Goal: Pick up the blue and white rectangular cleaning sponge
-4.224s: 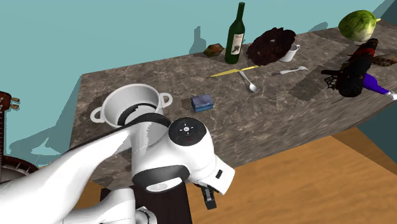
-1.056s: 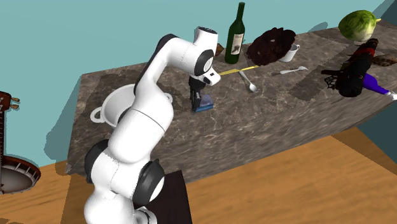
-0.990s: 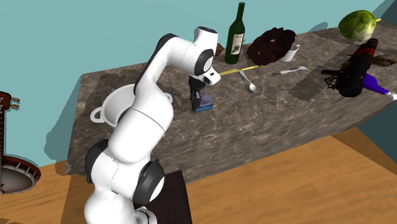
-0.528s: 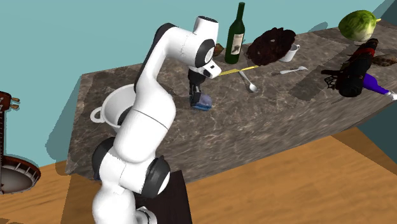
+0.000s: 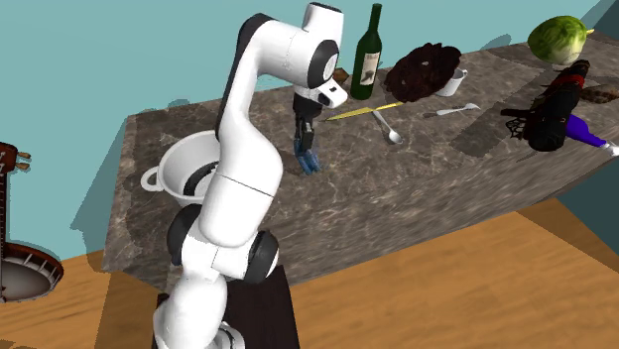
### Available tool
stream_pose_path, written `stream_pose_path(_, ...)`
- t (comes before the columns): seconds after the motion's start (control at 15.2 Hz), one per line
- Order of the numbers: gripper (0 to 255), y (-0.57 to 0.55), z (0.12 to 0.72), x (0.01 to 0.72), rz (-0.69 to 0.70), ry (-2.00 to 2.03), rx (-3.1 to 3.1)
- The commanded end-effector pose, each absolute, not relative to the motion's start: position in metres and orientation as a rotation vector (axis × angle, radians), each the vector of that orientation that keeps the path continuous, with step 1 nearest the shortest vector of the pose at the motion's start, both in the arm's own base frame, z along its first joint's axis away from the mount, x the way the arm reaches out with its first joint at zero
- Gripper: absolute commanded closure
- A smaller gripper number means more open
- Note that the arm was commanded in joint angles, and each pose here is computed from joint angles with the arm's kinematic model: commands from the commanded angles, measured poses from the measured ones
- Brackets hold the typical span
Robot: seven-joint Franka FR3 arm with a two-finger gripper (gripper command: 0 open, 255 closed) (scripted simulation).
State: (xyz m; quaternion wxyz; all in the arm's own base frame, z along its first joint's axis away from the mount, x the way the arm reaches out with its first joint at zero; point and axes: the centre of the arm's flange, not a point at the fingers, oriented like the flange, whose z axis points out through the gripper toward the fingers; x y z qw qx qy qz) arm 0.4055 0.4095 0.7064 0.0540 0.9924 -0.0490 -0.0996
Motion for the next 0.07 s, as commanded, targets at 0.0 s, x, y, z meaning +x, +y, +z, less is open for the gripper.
stream_pose_path(0.0,255,0.4089,0.7095,0.4048,-0.303,-0.151,3.014)
